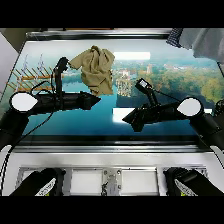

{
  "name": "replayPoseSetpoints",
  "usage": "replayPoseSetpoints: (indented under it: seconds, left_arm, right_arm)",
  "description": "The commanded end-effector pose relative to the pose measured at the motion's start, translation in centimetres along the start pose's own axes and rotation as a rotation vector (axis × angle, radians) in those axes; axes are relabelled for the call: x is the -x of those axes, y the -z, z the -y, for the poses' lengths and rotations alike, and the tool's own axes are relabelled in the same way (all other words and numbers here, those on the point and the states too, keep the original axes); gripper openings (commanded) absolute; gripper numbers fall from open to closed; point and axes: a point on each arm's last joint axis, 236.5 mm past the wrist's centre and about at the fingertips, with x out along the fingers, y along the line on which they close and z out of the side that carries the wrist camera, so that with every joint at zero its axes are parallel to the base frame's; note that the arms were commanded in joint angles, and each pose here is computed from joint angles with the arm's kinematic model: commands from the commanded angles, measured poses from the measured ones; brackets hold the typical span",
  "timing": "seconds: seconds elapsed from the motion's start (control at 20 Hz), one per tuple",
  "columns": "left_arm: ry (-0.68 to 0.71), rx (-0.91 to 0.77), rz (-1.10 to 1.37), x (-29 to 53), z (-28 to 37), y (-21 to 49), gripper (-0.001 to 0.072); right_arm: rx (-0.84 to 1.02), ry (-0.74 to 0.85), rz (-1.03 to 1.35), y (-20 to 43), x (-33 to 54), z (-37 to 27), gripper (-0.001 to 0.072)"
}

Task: Fold the clothes and pants, and hang the long-sleeved shirts on hangers.

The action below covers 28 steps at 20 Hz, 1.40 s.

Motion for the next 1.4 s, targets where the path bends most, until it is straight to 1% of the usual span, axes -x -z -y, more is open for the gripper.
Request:
replayPoseSetpoints:
  seconds: [0.0, 0.2, 0.25, 0.3, 0.35, 0.45, 0.55, 0.8, 0.9, 1.05, 1.2, 1.35]
  left_arm:
    - [0.0, 0.0, -0.001, 0.0, 0.0, 0.0, 0.0014]
    - [0.003, -0.001, -0.004, 0.0, 0.1, 0.1, 0.0015]
    - [0.0, -0.001, 0.002, 0.0, 0.1, 0.0, 0.0034]
    - [-0.007, -0.002, 0.015, 0.0, -0.1, -0.4, 0.0345]
    - [-0.024, -0.001, 0.052, 0.1, -0.5, -1.2, 0.0681]
    - [-0.089, 0.007, 0.173, 0.7, -2.5, -4.2, 0.069]
    - [-0.177, 0.009, 0.211, 1.0, -5.8, -6.7, 0.0682]
    - [-0.439, 0.036, 0.107, -2.2, -18.4, -9.7, 0.0682]
    - [-0.493, 0.048, 0.07, -4.7, -23.3, -10.5, 0.0682]
    - [-0.509, 0.091, 0.03, -9.0, -29.6, -10.7, 0.0682]
    - [-0.525, 0.116, 0.017, -12.0, -34.7, -10.3, 0.0682]
    - [-0.524, 0.118, 0.02, -14.0, -37.0, -10.4, 0.0682]
  right_arm:
    - [-0.001, -0.001, -0.001, 0.0, 0.0, 0.0, 0.0017]
    - [0.0, -0.001, -0.001, 0.0, 0.0, 0.0, 0.0017]
    - [-0.001, -0.001, -0.001, 0.0, 0.0, 0.0, 0.0017]
    - [-0.001, -0.001, -0.001, 0.0, 0.0, 0.0, 0.0017]
    - [-0.001, -0.001, -0.001, 0.0, 0.0, 0.0, 0.0017]
    - [0.0, -0.001, -0.001, 0.0, 0.0, 0.0, 0.0018]
    - [-0.001, -0.001, -0.001, 0.0, 0.0, 0.0, 0.0017]
    - [-0.001, -0.001, -0.001, 0.0, 0.0, 0.0, 0.0017]
    - [0.0, -0.001, -0.001, 0.0, 0.0, 0.0, 0.0017]
    - [-0.001, -0.001, -0.001, 0.0, 0.0, 0.0, 0.0017]
    - [-0.001, -0.001, -0.001, 0.0, 0.0, 0.0, 0.0017]
    - [-0.001, -0.001, -0.001, 0.0, 0.0, 0.0, 0.0017]
